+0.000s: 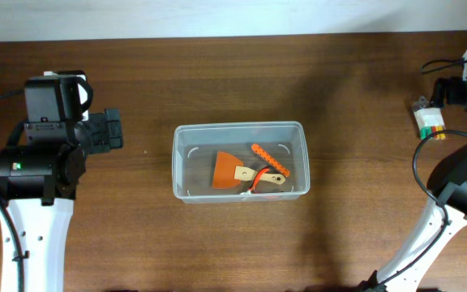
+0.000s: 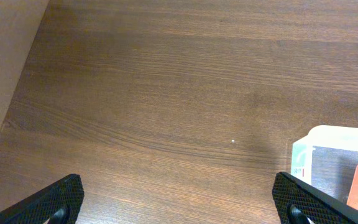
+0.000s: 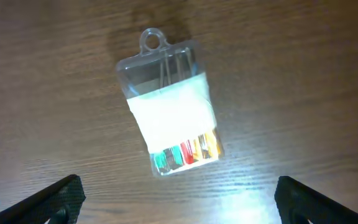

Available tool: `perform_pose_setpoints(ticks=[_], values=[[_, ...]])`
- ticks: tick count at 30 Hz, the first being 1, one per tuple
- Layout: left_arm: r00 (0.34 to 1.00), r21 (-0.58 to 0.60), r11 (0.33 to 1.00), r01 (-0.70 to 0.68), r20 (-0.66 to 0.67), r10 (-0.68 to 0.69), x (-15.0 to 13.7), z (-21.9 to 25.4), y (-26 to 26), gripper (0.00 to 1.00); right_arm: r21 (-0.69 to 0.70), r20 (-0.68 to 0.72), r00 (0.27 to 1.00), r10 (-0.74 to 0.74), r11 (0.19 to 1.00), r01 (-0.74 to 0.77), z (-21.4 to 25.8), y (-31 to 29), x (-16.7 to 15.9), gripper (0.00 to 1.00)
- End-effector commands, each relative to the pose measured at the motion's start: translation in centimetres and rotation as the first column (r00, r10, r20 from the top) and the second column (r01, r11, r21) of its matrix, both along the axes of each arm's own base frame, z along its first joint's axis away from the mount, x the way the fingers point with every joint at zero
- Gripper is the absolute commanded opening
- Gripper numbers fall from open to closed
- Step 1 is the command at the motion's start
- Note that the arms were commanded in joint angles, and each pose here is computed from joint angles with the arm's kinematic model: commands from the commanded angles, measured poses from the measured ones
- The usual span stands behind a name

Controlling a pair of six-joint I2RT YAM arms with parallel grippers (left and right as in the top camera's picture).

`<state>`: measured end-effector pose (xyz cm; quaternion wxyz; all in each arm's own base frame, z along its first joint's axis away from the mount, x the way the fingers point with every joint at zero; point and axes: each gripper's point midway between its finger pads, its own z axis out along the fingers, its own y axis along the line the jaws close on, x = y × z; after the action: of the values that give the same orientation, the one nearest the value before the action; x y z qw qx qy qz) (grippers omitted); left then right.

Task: Pack container
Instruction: 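Move the right gripper over the clear screwdriver-bit case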

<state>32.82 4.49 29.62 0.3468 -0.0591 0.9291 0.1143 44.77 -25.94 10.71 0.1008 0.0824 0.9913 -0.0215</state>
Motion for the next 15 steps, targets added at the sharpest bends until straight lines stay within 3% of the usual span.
perform_pose_setpoints(ticks=[1, 15], values=[[1.0, 0.004, 1.0, -0.015, 0.025, 0.015, 0.0, 0.9, 0.2, 0.99, -0.008, -0.018, 0.996, 0.087, 0.996, -0.087, -1.3, 0.4, 0.6, 0.99], [1.0, 0.004, 1.0, -0.015, 0.025, 0.015, 0.0, 0.9, 0.2, 0.99, -0.076, -0.005, 0.989, 0.147, 0.986, -0.147, -3.9, -0.1, 3.1, 0.99]])
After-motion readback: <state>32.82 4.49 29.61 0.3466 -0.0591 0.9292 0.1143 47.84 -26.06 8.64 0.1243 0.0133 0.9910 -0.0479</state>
